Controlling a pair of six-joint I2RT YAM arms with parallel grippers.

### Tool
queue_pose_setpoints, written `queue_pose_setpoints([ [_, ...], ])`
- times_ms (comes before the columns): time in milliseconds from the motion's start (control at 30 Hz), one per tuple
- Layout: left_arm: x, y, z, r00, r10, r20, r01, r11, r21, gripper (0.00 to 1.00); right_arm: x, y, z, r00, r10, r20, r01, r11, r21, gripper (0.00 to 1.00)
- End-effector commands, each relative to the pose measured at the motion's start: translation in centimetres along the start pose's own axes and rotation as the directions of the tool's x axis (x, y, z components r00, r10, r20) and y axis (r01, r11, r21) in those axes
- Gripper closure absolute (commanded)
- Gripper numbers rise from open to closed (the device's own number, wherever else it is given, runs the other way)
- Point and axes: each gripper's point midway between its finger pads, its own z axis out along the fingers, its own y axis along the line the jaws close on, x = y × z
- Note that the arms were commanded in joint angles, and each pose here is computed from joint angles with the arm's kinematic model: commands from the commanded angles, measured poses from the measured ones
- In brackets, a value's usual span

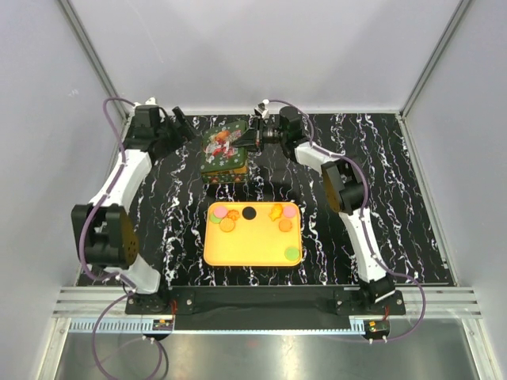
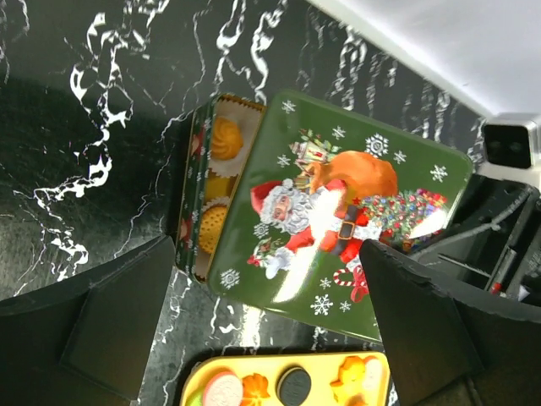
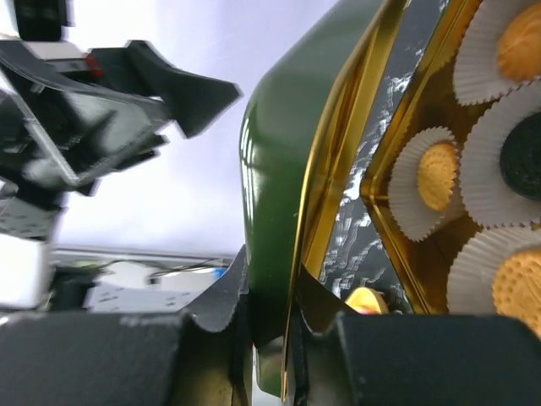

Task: Pack the cookies

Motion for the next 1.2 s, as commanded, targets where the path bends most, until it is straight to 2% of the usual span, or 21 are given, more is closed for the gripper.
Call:
queue_pose_setpoints([
  [0, -0.8, -0.6, 1.2, 0.999, 0.041, 0.021, -0.041, 0.998, 0.039, 0.01, -1.3, 6.6, -0.7, 0.998, -0.047, -0.029, 0.039, 0.973, -0.227, 1.0],
  [300, 1.4, 1.3, 4.4, 0.997, 0.054, -0.06, -0.053, 0.998, 0.014, 0.01, -1.3, 2.3, -0.2, 0.998, 0.026, -0.053, -0.038, 0.97, -0.241, 0.99],
  [467, 2.6, -0.1, 5.6, 0.994, 0.063, -0.084, -0.05, 0.988, 0.145, 0.01, -1.0, 0.9, -0.5, 0.997, 0.037, -0.065, -0.052, 0.969, -0.24, 0.98],
  [767, 5.0, 0.1, 7.2, 0.99, 0.061, -0.124, -0.033, 0.975, 0.22, 0.01, -1.1, -1.6, -1.0, 0.997, 0.059, -0.053, -0.069, 0.971, -0.23, 0.97],
  [1033, 6.3, 1.4, 8.0, 0.985, 0.055, -0.163, -0.025, 0.983, 0.18, 0.01, -0.9, -3.0, -1.0, 0.995, 0.072, -0.062, -0.084, 0.973, -0.215, 0.93],
  [1133, 6.6, 2.1, 8.1, 0.983, 0.06, -0.172, -0.037, 0.99, 0.137, 0.01, -1.0, -3.5, -1.0, 0.995, 0.085, -0.058, -0.096, 0.974, -0.206, 0.89],
  [1167, 6.7, 2.4, 8.2, 0.984, 0.061, -0.167, -0.041, 0.992, 0.118, 0.01, -1.0, -3.6, -1.1, 0.994, 0.09, -0.057, -0.1, 0.974, -0.204, 0.84],
])
